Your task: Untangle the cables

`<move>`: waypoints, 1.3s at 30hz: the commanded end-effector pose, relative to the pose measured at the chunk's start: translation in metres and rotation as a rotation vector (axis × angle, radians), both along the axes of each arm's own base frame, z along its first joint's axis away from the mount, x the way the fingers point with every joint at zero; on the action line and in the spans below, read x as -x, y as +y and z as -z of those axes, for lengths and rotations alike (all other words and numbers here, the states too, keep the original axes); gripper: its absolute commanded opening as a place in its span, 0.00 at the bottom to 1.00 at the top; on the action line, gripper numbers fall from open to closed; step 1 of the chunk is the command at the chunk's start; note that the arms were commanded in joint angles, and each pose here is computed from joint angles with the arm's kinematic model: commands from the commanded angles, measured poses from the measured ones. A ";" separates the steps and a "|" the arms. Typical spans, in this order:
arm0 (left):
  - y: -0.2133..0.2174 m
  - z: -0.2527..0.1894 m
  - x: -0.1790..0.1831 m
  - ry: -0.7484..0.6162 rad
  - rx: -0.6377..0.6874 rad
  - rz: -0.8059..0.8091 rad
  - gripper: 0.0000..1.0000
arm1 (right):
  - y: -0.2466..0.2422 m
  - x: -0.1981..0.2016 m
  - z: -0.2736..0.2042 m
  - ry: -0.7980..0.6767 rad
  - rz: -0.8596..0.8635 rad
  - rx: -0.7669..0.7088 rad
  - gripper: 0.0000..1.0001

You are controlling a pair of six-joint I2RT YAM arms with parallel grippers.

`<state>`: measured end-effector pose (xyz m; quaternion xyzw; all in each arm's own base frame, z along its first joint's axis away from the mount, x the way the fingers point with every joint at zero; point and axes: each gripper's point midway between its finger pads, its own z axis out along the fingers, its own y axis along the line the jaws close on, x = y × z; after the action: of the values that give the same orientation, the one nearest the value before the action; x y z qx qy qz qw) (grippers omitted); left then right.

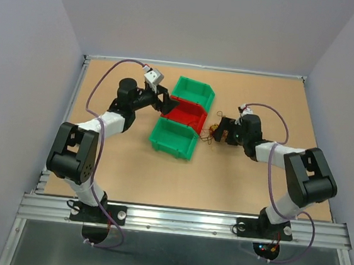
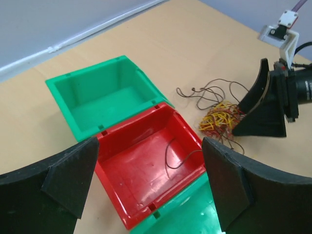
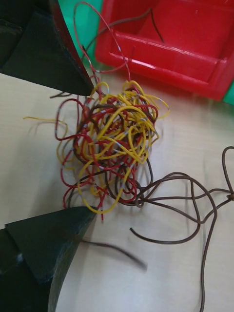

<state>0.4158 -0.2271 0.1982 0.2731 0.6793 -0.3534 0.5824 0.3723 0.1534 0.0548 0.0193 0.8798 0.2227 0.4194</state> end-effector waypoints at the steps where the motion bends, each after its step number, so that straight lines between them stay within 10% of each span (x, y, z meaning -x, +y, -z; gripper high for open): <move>1: 0.011 0.005 -0.023 0.023 -0.156 -0.103 0.99 | 0.005 -0.034 0.006 -0.011 0.037 0.091 1.00; 3: 0.011 0.004 -0.035 0.033 -0.202 -0.122 0.99 | 0.008 -0.041 0.010 -0.003 0.040 0.127 0.88; 5: 0.008 0.022 -0.040 0.098 -0.251 -0.122 0.99 | 0.009 -0.041 0.011 0.008 0.037 0.128 0.48; 10: 0.011 0.047 -0.051 0.170 -0.350 -0.145 0.99 | 0.000 -0.031 -0.017 -0.066 0.079 0.105 0.09; 19: 0.015 0.083 -0.050 0.253 -0.475 -0.137 0.82 | -0.022 0.000 -0.078 -0.248 0.143 0.066 0.01; 25: 0.024 0.105 -0.077 0.302 -0.490 -0.166 0.03 | -0.033 0.017 -0.093 -0.298 0.164 0.068 0.01; 27: 0.026 0.096 -0.097 0.302 -0.443 -0.189 0.00 | -0.031 0.022 -0.102 -0.321 0.148 0.045 0.01; 36: 0.047 0.047 -0.176 0.245 -0.327 -0.319 0.02 | -0.006 0.028 -0.110 -0.343 0.019 -0.032 0.00; 39: 0.053 0.023 -0.181 0.194 -0.306 -0.345 0.66 | 0.007 0.030 -0.110 -0.343 -0.053 -0.056 0.01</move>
<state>0.5787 -0.1751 0.1013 0.2088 0.8537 -0.1696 0.4460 0.3443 0.1423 0.1567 0.0087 0.8066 0.2198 0.5487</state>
